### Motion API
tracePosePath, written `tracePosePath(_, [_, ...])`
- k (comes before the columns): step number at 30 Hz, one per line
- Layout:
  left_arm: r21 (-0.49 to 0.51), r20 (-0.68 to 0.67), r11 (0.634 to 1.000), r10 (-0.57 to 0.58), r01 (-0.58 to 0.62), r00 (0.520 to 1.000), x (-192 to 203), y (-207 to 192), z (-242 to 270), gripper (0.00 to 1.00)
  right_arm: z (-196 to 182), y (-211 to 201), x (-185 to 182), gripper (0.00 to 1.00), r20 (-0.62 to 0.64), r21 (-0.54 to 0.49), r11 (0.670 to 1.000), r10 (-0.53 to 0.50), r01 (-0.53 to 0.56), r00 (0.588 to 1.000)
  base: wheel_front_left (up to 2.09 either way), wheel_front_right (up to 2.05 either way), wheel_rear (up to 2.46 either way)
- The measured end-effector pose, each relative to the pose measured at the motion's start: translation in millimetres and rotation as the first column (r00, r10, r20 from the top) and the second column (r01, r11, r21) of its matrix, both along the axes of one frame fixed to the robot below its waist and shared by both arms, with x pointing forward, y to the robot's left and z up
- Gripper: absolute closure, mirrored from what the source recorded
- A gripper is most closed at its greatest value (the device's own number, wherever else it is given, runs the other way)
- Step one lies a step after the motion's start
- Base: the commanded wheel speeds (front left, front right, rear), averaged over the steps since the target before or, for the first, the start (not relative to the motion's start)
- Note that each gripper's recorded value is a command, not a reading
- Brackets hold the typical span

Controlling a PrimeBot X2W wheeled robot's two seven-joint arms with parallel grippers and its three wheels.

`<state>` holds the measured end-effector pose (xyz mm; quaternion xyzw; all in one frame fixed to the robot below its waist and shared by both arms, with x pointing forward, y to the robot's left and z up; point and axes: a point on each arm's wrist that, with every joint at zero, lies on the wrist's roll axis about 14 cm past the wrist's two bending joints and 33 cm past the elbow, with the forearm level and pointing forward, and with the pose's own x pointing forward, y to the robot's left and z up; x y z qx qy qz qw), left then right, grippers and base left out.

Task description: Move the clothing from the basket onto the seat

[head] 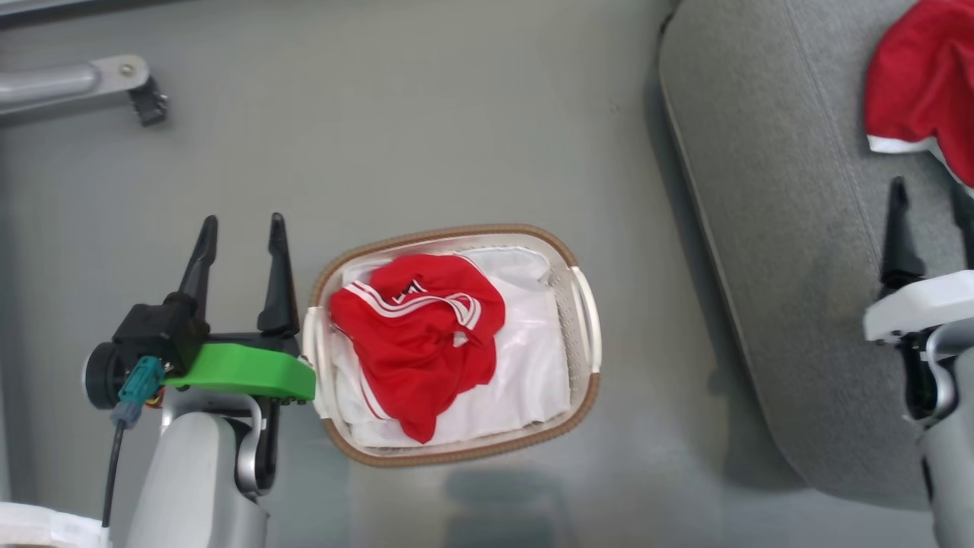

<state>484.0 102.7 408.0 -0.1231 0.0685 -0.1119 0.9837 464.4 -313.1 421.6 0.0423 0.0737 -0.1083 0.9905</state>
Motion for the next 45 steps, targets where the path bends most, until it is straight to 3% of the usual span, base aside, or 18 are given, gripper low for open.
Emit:
tracePosePath(10, [0.147,0.072,0.976,0.150,-0.159,0.986,-20,65,31,0.00,28,99,28,0.00,0.115,0.082,0.973,0.205,-0.215,0.972,0.00,0.00,0.00])
tracePosePath(18, [0.178,0.070,0.962,0.198,-0.208,0.978,-53,84,38,0.00,42,158,9,0.00,0.144,0.077,0.934,0.337,-0.350,0.931,0.00,0.00,0.00])
tracePosePath(33, [0.161,0.071,0.960,0.218,-0.227,0.973,-118,84,48,0.00,65,178,-52,0.00,0.179,0.012,0.916,0.393,-0.401,0.902,0.00,0.00,0.00])
tracePosePath(45, [0.123,0.078,0.972,0.192,-0.200,0.978,-146,69,52,0.00,57,171,-83,0.00,0.158,0.030,0.925,0.369,-0.378,0.916,0.00,0.00,0.00])
